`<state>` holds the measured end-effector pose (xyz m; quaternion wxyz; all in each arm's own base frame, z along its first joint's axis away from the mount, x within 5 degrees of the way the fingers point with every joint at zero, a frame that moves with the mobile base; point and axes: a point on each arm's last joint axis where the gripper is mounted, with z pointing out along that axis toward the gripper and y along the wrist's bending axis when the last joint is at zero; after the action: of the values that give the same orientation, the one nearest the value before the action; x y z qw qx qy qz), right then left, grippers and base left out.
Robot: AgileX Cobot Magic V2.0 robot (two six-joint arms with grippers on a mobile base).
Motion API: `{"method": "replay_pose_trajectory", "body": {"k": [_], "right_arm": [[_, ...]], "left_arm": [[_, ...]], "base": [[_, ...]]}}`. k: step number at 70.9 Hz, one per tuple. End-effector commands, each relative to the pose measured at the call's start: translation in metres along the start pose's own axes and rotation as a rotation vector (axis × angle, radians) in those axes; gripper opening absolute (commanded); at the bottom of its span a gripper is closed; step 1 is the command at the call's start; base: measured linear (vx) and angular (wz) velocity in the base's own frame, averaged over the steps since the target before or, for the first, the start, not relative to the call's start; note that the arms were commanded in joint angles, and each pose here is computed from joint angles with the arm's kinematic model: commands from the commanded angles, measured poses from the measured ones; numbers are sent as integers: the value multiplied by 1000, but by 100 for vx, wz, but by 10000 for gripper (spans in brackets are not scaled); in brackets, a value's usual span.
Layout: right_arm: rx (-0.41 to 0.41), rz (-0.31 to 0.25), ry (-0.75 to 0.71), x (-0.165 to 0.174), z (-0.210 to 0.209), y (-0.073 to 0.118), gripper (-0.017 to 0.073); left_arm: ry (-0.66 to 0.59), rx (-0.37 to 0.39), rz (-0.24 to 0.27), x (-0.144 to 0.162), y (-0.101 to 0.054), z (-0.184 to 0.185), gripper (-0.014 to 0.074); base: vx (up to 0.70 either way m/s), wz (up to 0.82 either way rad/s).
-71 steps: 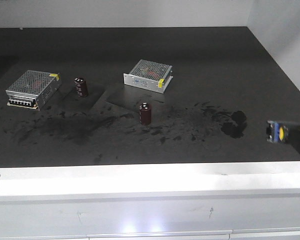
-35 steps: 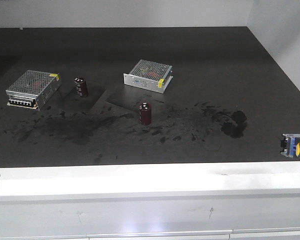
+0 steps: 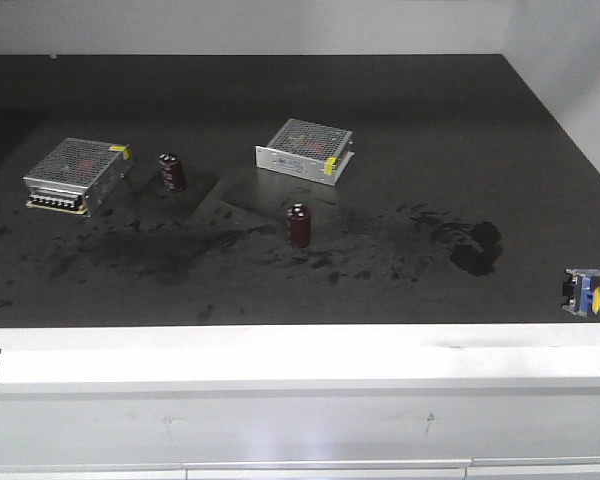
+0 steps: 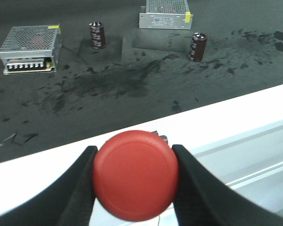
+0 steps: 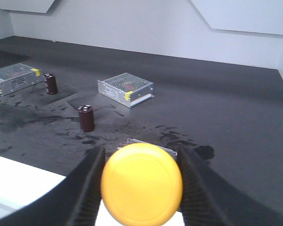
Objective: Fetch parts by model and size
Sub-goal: 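Drive the base to the bench with the red tray, holding both buttons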
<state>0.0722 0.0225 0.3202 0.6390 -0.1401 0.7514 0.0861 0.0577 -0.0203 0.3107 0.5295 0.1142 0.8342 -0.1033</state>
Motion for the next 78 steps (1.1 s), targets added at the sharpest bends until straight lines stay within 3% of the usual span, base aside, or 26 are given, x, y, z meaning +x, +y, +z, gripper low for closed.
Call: {"method": "replay_pose_trajectory", "body": {"k": [1, 34, 78], "right_arm": [[-4, -30, -98, -15, -2, 0, -2], [-4, -30, -98, -15, -2, 0, -2], [-4, -30, -98, -15, -2, 0, -2]], "left_arm": [[-101, 10, -6, -15, -1, -4, -7], [-101, 10, -6, -15, -1, -4, -7], [-101, 10, -6, -15, -1, -4, -7]], "base": [[-3, 13], [-9, 49], [-11, 90]]}}
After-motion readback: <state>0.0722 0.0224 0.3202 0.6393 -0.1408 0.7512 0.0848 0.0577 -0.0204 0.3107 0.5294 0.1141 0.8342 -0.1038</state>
